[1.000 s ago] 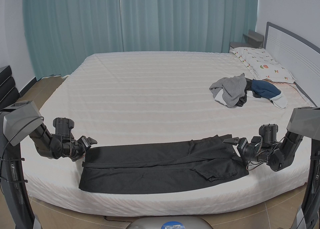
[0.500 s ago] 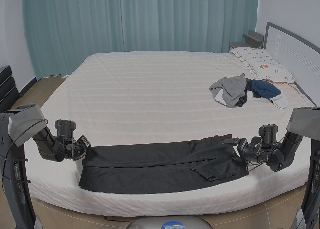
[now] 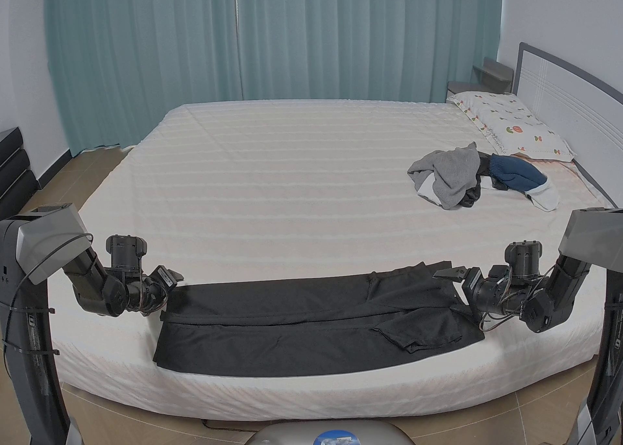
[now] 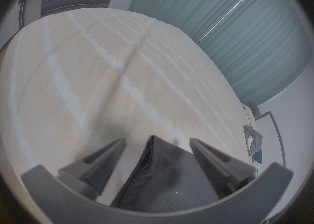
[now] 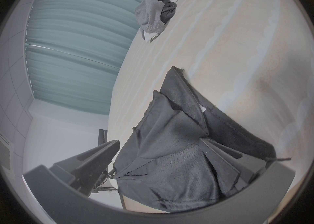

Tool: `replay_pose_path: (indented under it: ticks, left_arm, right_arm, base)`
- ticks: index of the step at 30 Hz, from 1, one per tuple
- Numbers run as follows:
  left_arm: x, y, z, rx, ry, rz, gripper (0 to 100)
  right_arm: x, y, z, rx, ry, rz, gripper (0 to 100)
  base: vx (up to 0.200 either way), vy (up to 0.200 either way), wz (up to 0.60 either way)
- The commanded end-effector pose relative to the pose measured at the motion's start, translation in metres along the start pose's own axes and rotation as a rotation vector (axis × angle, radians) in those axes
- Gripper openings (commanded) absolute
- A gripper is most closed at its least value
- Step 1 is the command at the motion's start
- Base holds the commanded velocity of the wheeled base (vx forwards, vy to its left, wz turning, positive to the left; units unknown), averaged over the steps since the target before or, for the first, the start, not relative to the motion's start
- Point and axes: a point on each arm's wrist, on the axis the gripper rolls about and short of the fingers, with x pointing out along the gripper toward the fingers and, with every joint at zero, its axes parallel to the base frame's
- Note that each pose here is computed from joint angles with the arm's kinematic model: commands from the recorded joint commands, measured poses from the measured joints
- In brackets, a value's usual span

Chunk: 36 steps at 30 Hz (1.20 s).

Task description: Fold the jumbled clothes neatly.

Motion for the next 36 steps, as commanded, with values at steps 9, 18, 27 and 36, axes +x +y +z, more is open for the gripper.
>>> replay_pose_path:
  ticks: [9,18,27,36]
  left_arm:
    - [-0.035,-0.003,0.013,-0.019,0.038,-0.109,100]
    - [-0.046,0.002,0.008,0.288,0.121,-0.170,100]
    - [-0.036,0.008,-0.014,0.365,0.234,-0.121,100]
    - [-0.030,0.015,-0.020,0.377,0.261,-0.102,100]
  right_arm:
    - [-0.010,0.000,0.015,0.047,-0.017,0.037,100]
    - [-0.009,0.000,0.012,0.042,-0.011,0.032,100]
    - [-0.008,-0.002,0.010,0.018,-0.003,0.026,100]
    - [-0.007,-0.003,0.009,0.007,0.001,0.024,100]
  base:
    - [0.000,0.000,0.00]
    - [0.000,0.000,0.00]
    - [0.000,0.000,0.00]
    - [0.000,0.000,0.00]
